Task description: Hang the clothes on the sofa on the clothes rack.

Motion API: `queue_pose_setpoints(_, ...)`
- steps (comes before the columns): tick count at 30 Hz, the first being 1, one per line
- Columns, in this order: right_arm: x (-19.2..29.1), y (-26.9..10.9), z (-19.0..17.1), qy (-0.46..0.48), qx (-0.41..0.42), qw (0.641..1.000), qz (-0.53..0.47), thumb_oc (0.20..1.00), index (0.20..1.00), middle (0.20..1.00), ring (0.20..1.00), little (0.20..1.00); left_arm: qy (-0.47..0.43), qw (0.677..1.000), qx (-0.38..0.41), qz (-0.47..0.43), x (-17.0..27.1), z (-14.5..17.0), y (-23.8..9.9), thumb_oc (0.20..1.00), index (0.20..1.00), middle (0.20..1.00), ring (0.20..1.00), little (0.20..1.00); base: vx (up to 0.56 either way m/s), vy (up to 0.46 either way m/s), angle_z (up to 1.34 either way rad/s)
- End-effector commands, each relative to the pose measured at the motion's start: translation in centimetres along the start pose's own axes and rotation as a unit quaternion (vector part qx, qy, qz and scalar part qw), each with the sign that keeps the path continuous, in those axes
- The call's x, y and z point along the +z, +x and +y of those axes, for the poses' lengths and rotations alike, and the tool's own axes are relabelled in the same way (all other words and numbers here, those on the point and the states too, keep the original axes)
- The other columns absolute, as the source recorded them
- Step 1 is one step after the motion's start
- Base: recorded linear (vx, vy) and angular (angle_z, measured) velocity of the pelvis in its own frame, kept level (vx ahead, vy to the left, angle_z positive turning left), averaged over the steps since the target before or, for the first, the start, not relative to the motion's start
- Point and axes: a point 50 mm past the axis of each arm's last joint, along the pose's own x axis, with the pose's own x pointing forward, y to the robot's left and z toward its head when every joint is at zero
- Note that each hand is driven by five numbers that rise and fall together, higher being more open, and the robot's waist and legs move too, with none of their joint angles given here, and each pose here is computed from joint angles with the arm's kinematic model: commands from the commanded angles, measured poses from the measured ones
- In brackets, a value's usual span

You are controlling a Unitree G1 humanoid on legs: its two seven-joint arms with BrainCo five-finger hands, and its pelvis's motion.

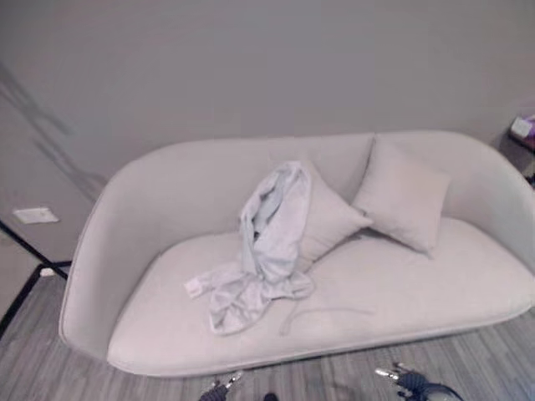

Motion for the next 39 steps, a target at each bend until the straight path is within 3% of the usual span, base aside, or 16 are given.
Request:
queue_pose_setpoints(1, 3.0, 0.2, -0.1, -0.019, 0.000, 0.998, -0.060, 1.000, 1.000, 1.000, 1.000, 1.000, 0.027, 1.000, 0.009, -0.008, 0.5, 0.8, 0.0, 1.000, 1.000, 1.000, 1.000, 1.000, 0.21, 0.249, 0.10)
queue_pose_setpoints(9, 4.1, -1.0, -2.2, -0.055, -0.054, 0.991, -0.107, 1.000, 1.000, 1.000, 1.000, 1.000, 0.058, 0.998, 0.024, -0.007, 0.6, 1.7, 0.0, 1.000, 1.000, 1.000, 1.000, 1.000, 0.13, 0.017, 0.09)
queue_pose_setpoints(10, 5.8, -1.7, -3.0, -0.131, -0.098, 0.976, -0.142, 1.000, 1.000, 1.000, 1.000, 1.000, 0.064, 0.997, 0.030, -0.019, 1.0, 1.4, 0.0, 1.000, 1.000, 1.000, 1.000, 1.000, 0.12, -0.057, 0.19)
queue_pose_setpoints(14, 9.2, -3.3, -4.7, -0.267, -0.175, 0.928, -0.194, 1.000, 1.000, 1.000, 1.000, 1.000, 0.067, 0.997, 0.032, -0.027, 1.2, 0.9, 0.1, 1.000, 1.000, 1.000, 1.000, 1.000, 0.13, -0.049, 0.35)
queue_pose_setpoints(18, 13.8, -5.0, -4.3, -0.468, -0.213, 0.813, -0.272, 1.000, 1.000, 1.000, 1.000, 1.000, 0.080, 0.996, 0.032, -0.028, 0.7, 0.8, 0.0, 1.000, 1.000, 1.000, 1.000, 1.000, 0.15, -0.042, 0.33)
queue_pose_setpoints(21, 16.0, -5.2, -3.0, -0.564, -0.230, 0.729, -0.312, 1.000, 1.000, 1.000, 1.000, 1.000, 0.079, 0.995, 0.042, -0.033, 0.4, 0.8, -0.2, 1.000, 1.000, 1.000, 1.000, 1.000, 0.11, -0.090, 0.41)
queue_pose_setpoints(24, 18.4, -4.6, -0.3, -0.597, -0.225, 0.680, -0.360, 1.000, 1.000, 1.000, 1.000, 1.000, 0.080, 0.995, 0.043, -0.046, 0.5, 0.1, -0.2, 1.000, 1.000, 1.000, 1.000, 1.000, 0.05, -0.079, 0.17)
queue_pose_setpoints(25, 18.4, -4.6, -0.3, -0.597, -0.225, 0.680, -0.360, 1.000, 1.000, 1.000, 1.000, 1.000, 0.080, 0.995, 0.043, -0.046, 0.5, 0.1, -0.2, 1.000, 1.000, 1.000, 1.000, 1.000, 0.01, -0.070, 0.31)
queue_pose_setpoints(26, 19.8, -4.5, 0.8, -0.618, -0.230, 0.648, -0.382, 1.000, 1.000, 1.000, 1.000, 1.000, 0.083, 0.994, 0.044, -0.055, 0.9, -0.3, -0.1, 1.000, 1.000, 1.000, 1.000, 1.000, -0.04, -0.050, 0.40)
queue_pose_setpoints(34, 25.9, -4.6, 4.9, -0.624, -0.240, 0.595, -0.446, 1.000, 1.000, 1.000, 1.000, 1.000, 0.063, 0.991, 0.041, -0.113, 4.5, -1.9, 0.3, 1.000, 1.000, 1.000, 1.000, 1.000, -0.12, -0.022, 0.21)
queue_pose_setpoints(36, 28.3, -4.6, 5.7, -0.657, -0.262, 0.549, -0.445, 1.000, 1.000, 1.000, 1.000, 1.000, 0.062, 0.988, 0.044, -0.133, 5.9, -2.3, 0.4, 1.000, 1.000, 1.000, 1.000, 1.000, -0.13, 0.006, 0.15)
queue_pose_setpoints(39, 29.4, -4.4, 5.6, -0.671, -0.287, 0.531, -0.431, 1.000, 1.000, 1.000, 1.000, 1.000, 0.064, 0.986, 0.043, -0.146, 6.9, -2.5, 0.4, 1.000, 1.000, 1.000, 1.000, 1.000, -0.07, 0.020, 0.26)
